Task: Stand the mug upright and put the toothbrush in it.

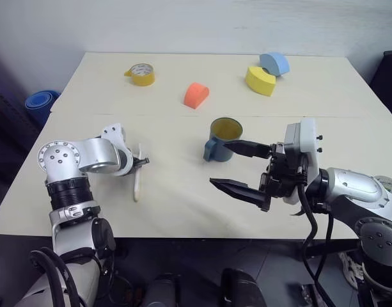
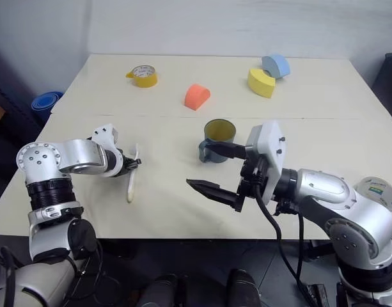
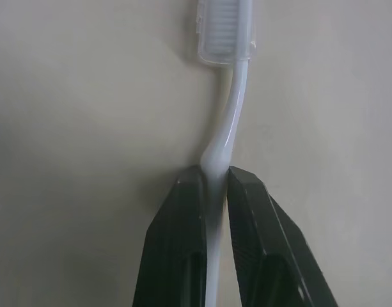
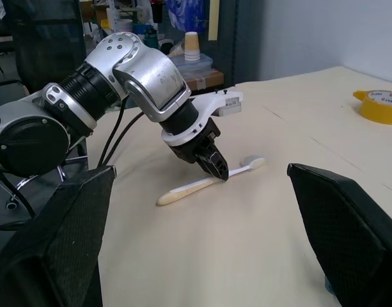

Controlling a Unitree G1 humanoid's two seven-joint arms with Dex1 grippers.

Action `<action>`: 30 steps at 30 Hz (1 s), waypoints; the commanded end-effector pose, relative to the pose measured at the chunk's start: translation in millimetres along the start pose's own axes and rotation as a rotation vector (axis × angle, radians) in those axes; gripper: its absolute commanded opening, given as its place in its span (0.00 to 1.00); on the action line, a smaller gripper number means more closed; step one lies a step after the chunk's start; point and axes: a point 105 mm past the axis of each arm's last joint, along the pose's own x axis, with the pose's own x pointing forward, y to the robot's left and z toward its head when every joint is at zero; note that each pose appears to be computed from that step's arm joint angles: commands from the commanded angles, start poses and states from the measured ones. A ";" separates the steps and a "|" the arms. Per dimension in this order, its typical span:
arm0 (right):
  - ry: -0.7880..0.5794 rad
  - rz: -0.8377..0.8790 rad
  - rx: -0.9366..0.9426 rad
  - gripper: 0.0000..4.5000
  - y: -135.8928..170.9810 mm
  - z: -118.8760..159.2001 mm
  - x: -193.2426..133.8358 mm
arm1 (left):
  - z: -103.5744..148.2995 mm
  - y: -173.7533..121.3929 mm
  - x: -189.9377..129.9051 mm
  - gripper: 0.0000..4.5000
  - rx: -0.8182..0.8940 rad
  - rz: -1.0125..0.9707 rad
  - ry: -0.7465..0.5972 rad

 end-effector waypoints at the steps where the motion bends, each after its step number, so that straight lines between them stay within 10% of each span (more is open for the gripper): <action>1: -0.034 0.005 -0.040 1.00 6.5 9.3 -1.1 | -22.0 10.8 18.0 0.04 -0.005 0.051 0.108; 9: 0.011 -0.007 -0.009 1.00 3.3 7.7 -11.2 | 28.0 -5.5 -7.0 0.04 -0.014 -0.138 -0.116; 19: 0.034 -0.234 0.009 1.00 -27.5 8.3 -40.2 | 94.2 -129.6 -132.8 0.04 0.403 -1.154 -0.664; 30: 0.023 -0.409 0.022 1.00 -42.4 5.3 -59.8 | 92.7 -205.0 -110.7 0.04 0.638 -1.344 -0.726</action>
